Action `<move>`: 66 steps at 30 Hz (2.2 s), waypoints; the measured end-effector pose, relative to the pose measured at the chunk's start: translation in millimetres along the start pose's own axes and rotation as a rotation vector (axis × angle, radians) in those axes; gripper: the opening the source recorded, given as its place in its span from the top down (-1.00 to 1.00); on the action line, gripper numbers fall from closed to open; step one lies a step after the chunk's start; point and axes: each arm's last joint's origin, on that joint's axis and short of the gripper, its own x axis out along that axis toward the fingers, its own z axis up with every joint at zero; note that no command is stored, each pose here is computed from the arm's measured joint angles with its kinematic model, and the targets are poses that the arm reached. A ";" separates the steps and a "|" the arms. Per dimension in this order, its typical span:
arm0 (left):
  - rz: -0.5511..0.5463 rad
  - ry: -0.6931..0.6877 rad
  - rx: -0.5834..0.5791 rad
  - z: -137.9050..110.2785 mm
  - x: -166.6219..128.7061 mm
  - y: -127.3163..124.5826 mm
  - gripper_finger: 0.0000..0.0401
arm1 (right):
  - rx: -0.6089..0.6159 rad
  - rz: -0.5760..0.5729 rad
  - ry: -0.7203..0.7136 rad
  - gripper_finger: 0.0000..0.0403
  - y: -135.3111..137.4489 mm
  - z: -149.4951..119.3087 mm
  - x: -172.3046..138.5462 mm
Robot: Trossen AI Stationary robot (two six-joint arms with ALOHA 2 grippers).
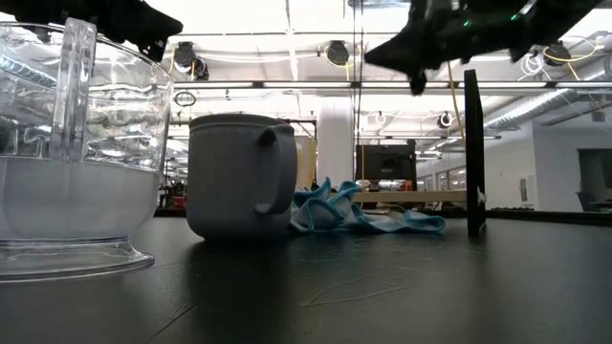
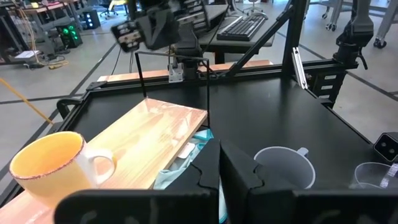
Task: Stack small to large cups/mugs on shelf
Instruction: Adjust the position of the orange mug
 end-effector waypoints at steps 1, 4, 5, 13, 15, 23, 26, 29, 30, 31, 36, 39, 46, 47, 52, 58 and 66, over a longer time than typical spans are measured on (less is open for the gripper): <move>0.000 0.000 0.003 0.0 0.0 0.0 0.95 | 0.011 0.002 0.001 1.00 -4.0 -1.0 2.8; 0.000 0.001 0.003 -0.1 0.0 0.0 0.99 | 0.022 0.001 0.007 1.00 -14.3 -4.9 10.3; 0.000 0.003 0.002 -0.3 0.0 0.0 0.98 | 0.024 -0.007 0.009 1.00 -17.2 -6.4 12.5; 0.000 0.015 0.036 -1.5 -0.3 -0.3 0.98 | -0.006 0.003 0.055 1.00 -25.3 -4.5 36.9; 0.008 0.020 0.046 -1.9 -0.3 -0.1 0.99 | -0.005 0.022 0.067 1.00 -25.5 -0.3 45.4; 0.008 0.041 0.041 -4.0 -0.4 -0.3 0.99 | 0.011 -0.012 0.204 1.00 -31.8 7.9 80.6; 0.008 0.043 0.040 -4.1 -0.4 -0.3 0.98 | 0.014 -0.035 0.208 1.00 -33.8 10.7 90.3; 0.008 0.043 0.039 -4.1 -0.4 -0.3 0.96 | 0.012 -0.115 0.223 1.00 -36.6 10.9 95.4; 0.008 0.043 0.039 -4.1 -0.4 -0.3 0.96 | 0.011 -0.144 0.232 1.00 -37.6 10.6 96.1; 0.008 0.043 0.039 -4.1 -0.4 -0.3 0.97 | 0.010 -0.174 0.238 1.00 -38.7 9.6 96.7; 0.006 0.050 0.034 -4.9 -0.4 -0.5 0.97 | 0.004 -0.316 0.244 1.00 -43.1 7.3 95.5; 0.006 0.053 0.033 -5.2 -0.4 -0.5 0.97 | 0.008 -0.339 0.244 1.00 -42.7 6.7 95.4; 0.006 0.053 0.033 -5.1 -0.4 -0.5 0.97 | 0.025 -0.339 0.258 1.00 -40.7 2.2 98.0; 0.006 0.053 0.033 -5.1 -0.4 -0.5 0.98 | 0.025 -0.339 0.250 1.00 -41.6 1.5 99.6; -0.002 0.051 0.033 -5.1 -0.4 -0.8 0.97 | 0.041 -0.339 0.267 1.00 -44.8 -7.4 107.1; -0.009 0.053 0.032 -5.3 -0.4 -1.1 0.98 | 0.043 -0.345 0.311 1.00 -47.2 -10.8 121.9; -0.012 0.059 0.029 -6.1 -0.4 -1.3 0.97 | 0.036 -0.343 0.325 1.00 -41.9 -10.0 125.0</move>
